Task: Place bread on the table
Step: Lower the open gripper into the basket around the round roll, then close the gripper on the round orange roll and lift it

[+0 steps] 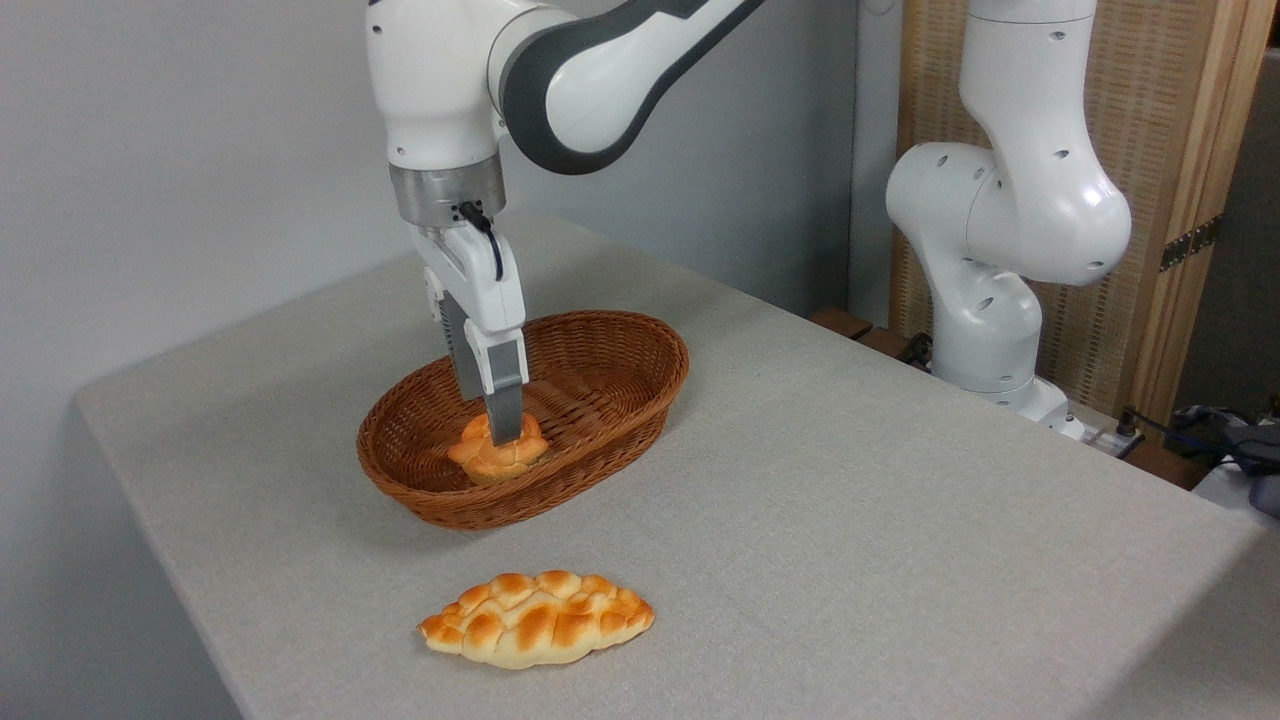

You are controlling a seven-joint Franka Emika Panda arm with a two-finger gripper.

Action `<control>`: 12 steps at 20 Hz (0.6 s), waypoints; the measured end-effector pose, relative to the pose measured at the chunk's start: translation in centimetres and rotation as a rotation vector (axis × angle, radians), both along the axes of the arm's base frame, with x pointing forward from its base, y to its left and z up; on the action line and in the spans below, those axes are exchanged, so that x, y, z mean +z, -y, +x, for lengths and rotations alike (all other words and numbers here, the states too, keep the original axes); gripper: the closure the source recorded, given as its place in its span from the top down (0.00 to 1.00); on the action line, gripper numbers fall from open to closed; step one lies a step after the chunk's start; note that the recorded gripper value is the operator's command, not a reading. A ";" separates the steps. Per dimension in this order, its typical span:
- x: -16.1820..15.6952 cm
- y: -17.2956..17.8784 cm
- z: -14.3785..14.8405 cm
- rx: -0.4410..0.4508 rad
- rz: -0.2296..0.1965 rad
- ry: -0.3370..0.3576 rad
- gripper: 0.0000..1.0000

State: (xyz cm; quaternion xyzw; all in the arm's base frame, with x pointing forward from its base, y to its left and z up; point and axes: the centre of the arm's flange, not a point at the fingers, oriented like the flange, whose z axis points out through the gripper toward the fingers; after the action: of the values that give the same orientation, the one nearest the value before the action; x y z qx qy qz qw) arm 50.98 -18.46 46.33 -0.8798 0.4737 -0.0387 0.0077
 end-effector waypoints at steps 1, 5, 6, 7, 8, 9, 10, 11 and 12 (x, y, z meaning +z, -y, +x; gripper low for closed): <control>-0.2 0.0 -0.1 -0.011 0.002 -0.004 1.00; -1.2 0.0 0.1 -0.029 0.000 -0.005 1.00; -1.5 0.0 0.2 -0.032 -0.003 0.001 1.00; -1.9 0.0 0.2 -0.036 -0.005 0.005 1.00; -2.2 0.0 0.3 -0.043 -0.007 0.009 1.00; -2.5 -0.1 0.3 -0.049 -0.007 0.010 1.00; -2.7 -0.1 0.2 -0.054 -0.006 0.009 1.00; -2.8 -0.1 0.2 -0.058 -0.005 0.007 0.97; -3.0 -0.1 0.1 -0.063 -0.004 0.004 0.83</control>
State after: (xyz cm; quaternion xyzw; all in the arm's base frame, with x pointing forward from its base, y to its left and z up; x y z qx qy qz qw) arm 51.07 -18.34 43.36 -0.8644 0.5010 -0.0416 0.0057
